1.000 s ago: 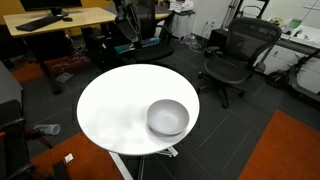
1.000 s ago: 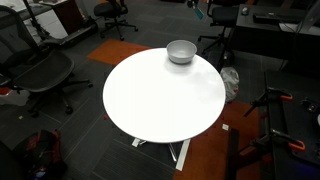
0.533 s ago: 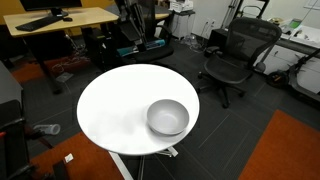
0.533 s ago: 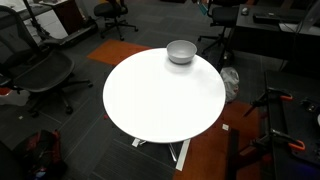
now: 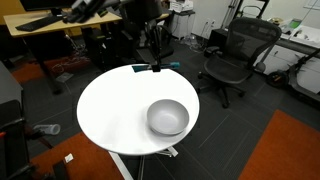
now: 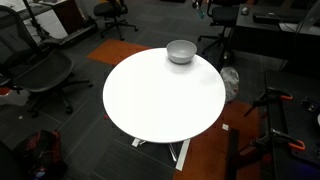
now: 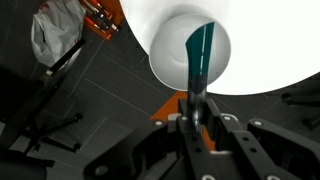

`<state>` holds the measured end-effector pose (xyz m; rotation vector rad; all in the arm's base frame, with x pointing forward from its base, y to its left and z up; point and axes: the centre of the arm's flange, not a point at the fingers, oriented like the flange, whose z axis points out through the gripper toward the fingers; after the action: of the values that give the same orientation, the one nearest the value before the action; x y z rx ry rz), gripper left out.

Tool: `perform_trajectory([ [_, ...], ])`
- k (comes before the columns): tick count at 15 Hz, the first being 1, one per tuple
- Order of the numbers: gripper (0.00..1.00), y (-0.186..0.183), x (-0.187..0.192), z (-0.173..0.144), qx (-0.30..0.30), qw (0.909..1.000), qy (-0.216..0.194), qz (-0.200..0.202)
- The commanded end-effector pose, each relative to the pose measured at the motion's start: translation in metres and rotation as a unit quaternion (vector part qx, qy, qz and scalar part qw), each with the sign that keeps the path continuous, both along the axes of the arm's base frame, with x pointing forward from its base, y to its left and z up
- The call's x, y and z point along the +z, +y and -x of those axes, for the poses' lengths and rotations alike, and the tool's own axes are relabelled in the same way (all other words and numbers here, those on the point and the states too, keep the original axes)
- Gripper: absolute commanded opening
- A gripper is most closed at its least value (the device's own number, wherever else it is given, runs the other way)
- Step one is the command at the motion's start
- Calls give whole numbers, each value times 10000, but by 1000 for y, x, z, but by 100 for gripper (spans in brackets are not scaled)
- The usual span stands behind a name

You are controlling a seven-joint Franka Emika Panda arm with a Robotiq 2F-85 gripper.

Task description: Put the marker in the bowl

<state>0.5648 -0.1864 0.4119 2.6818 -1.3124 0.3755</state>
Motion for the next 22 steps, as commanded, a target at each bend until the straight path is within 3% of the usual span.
perform_trajectory([
  [1,5,-29,-16,-33,-189,9992,299,-174],
  [9,5,-42,-70,-50,-216,9957,834,-332],
  [22,5,-62,-134,-78,-2,9971,632,-414],
])
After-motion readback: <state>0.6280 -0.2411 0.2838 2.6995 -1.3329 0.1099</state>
